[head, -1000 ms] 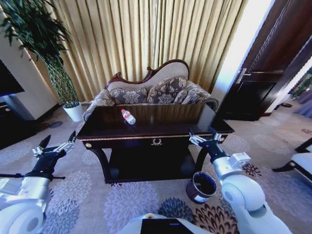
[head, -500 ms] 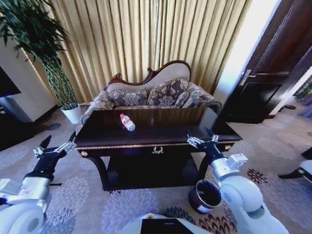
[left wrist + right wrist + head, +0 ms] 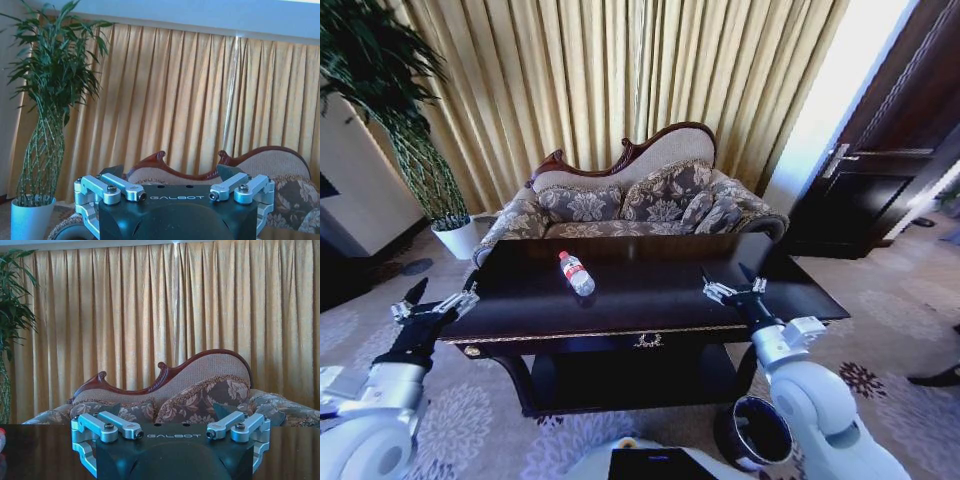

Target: Move to the front of the table and place the trash on the table into the trash bin.

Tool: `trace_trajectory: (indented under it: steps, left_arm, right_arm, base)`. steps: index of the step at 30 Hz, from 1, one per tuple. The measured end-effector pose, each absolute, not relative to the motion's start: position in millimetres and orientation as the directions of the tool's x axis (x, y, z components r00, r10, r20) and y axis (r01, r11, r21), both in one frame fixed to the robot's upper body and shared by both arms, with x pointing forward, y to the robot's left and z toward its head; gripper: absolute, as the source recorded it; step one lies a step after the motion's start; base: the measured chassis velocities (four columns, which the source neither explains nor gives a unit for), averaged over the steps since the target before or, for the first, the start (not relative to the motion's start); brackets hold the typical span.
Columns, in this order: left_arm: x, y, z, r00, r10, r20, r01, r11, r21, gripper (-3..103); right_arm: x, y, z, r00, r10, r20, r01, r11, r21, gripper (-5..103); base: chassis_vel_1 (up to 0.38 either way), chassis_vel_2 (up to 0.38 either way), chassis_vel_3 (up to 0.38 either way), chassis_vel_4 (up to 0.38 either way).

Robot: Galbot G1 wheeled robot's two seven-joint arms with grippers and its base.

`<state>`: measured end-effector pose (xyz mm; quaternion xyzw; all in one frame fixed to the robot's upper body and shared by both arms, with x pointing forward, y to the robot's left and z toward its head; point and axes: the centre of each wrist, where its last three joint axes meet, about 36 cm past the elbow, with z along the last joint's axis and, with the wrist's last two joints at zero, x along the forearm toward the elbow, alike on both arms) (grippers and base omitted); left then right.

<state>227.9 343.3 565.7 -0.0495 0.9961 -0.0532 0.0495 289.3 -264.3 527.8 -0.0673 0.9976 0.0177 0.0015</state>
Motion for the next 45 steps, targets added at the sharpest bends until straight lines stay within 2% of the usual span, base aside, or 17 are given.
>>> trace_trajectory:
  steps: [4, 7, 13, 19, 23, 30, 34, 45]
  left_arm:
    - [237, 339, 570, -0.986, -0.121, -0.118, -0.109, 0.988, -0.107, 100]
    - [267, 331, 585, -0.979, -0.151, -0.134, -0.137, 0.985, -0.109, 100]
    - [294, 334, 593, -0.989, -0.105, -0.104, -0.097, 0.992, -0.077, 100]
    - [320, 338, 618, -0.995, -0.095, -0.017, -0.093, 0.991, -0.095, 100]
    - [332, 324, 636, -0.992, -0.103, 0.078, -0.112, 0.987, -0.118, 100]
    - [341, 300, 648, -0.982, -0.1, 0.159, -0.11, 0.992, -0.057, 100]
    - [355, 271, 660, -0.976, -0.065, 0.209, -0.074, 0.997, -0.033, 100]
    - [391, 244, 648, -0.944, -0.075, 0.32, -0.067, 0.997, 0.038, 100]
  right_arm:
    - [289, -264, 525, -0.991, -0.134, 0.004, -0.134, 0.99, 0.039, 100]
    - [291, -266, 520, -0.992, -0.126, 0.015, -0.126, 0.991, 0.039, 100]
    - [289, -268, 516, -0.993, -0.117, 0.031, -0.116, 0.992, 0.043, 100]
    - [291, -270, 509, -0.993, -0.108, 0.054, -0.105, 0.993, 0.058, 100]
    - [296, -272, 501, -0.992, -0.105, 0.072, -0.1, 0.993, 0.062, 100]
    - [301, -274, 496, -0.992, -0.099, 0.083, -0.094, 0.994, 0.063, 100]
    - [304, -277, 493, -0.992, -0.092, 0.088, -0.086, 0.994, 0.068, 100]
    - [314, -283, 487, -0.993, -0.074, 0.092, -0.066, 0.995, 0.081, 100]
  base:
    - [0.0, 0.0, 0.0, 0.0]
    - [0.0, 0.0, 0.0, 0.0]
    - [0.0, 0.0, 0.0, 0.0]
    - [0.0, 0.0, 0.0, 0.0]
    - [0.0, 0.0, 0.0, 0.0]
    - [0.0, 0.0, 0.0, 0.0]
    - [0.0, 0.0, 0.0, 0.0]
    - [0.0, 0.0, 0.0, 0.0]
